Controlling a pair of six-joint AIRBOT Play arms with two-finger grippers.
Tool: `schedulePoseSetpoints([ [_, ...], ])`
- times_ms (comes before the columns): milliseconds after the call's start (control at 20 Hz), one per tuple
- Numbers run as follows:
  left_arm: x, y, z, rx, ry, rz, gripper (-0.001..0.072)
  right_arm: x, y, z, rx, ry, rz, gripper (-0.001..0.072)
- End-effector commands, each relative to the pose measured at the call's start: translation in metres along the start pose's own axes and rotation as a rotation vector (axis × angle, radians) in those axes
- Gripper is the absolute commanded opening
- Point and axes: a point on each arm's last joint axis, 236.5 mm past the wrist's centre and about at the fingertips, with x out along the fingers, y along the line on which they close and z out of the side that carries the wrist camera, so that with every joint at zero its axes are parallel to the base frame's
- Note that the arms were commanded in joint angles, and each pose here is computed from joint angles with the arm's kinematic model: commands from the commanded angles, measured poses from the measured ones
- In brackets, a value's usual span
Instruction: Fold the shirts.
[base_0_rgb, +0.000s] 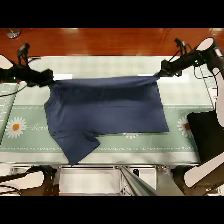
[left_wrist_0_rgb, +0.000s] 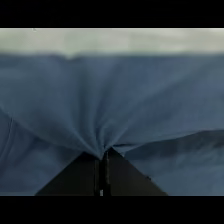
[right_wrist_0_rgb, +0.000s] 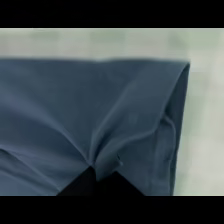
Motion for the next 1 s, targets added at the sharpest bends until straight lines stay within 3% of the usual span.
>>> schedulePoseSetpoints([
  [0, 0.015, 0.019, -0.052, 0.0, 0.169, 0.023, 0.0025, 0.027, -0.013, -0.042, 0.021, 0.157, -0.014, 0.0044],
  [250, 0.034, 0.027, -0.076, -0.031, 0.255, 0.02, 0.0029, 0.033, -0.023, -0.053, 0.034, 0.191, -0.038, 0.0046],
  [300, 0.037, 0.027, -0.078, -0.035, 0.266, 0.018, 0.0141, 0.033, -0.023, -0.053, 0.04, 0.19, -0.037, 0.0161],
  [350, 0.037, 0.029, -0.081, -0.034, 0.283, 0.02, 0.0549, 0.032, -0.022, -0.054, 0.038, 0.197, -0.035, 0.0474],
  [400, 0.034, 0.034, -0.086, -0.027, 0.307, 0.041, 0.0706, 0.03, -0.022, -0.058, 0.032, 0.211, -0.032, 0.0614],
  [500, 0.02, 0.051, -0.098, -0.073, 0.37, 0.105, 0.0705, 0.017, -0.029, -0.063, 0.05, 0.226, -0.028, 0.0616],
  [750, -0.021, 0.083, -0.153, -0.232, 0.413, 0.116, 0.0705, -0.039, -0.068, -0.086, 0.127, 0.069, -0.043, 0.0616],
  [950, -0.016, 0.065, -0.223, -0.475, 0.392, -0.038, 0.0705, -0.047, -0.055, -0.127, 0.266, -0.146, 0.087, 0.0616],
])
